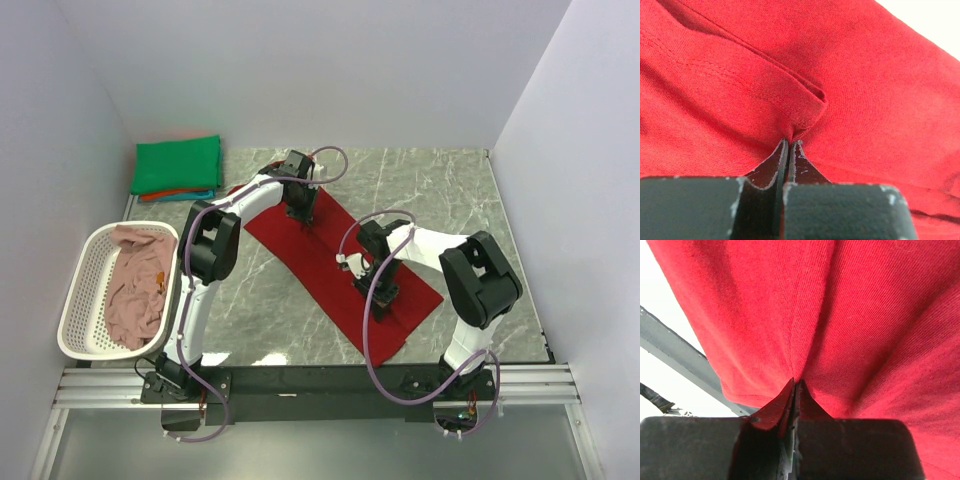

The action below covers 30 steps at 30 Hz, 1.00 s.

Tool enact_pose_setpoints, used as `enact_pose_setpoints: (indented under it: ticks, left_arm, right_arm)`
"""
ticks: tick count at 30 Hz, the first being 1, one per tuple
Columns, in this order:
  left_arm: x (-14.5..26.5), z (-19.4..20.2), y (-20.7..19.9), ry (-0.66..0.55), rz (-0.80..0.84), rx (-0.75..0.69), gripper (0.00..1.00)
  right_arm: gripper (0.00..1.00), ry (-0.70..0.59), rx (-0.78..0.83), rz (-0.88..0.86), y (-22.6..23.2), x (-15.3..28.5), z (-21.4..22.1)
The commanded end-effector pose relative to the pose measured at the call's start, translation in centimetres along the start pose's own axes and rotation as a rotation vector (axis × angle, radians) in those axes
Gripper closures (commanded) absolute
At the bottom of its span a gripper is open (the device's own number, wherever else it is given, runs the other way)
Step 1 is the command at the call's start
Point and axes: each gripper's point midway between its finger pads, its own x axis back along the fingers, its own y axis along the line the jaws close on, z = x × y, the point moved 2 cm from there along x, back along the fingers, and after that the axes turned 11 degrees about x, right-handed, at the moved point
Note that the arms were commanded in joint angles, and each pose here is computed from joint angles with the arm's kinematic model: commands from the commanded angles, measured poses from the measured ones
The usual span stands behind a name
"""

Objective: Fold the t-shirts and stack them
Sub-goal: Fold the tshirt

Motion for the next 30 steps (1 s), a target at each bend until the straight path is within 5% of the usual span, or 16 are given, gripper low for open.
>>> enact_pose_setpoints:
  ticks: [1, 30]
  left_arm:
    - [3.2, -3.8, -2.5, -0.129, 0.077, -0.009, 0.99]
    - [5.5, -6.6, -2.3, -0.219, 0.115, 0.031, 0.99]
  right_arm:
    - [1.0, -0.034, 0.029, 0.007, 0.9, 1.8, -0.5]
    - [1.0, -0.024, 0.034, -0.018, 0.9, 3.4, 0.1]
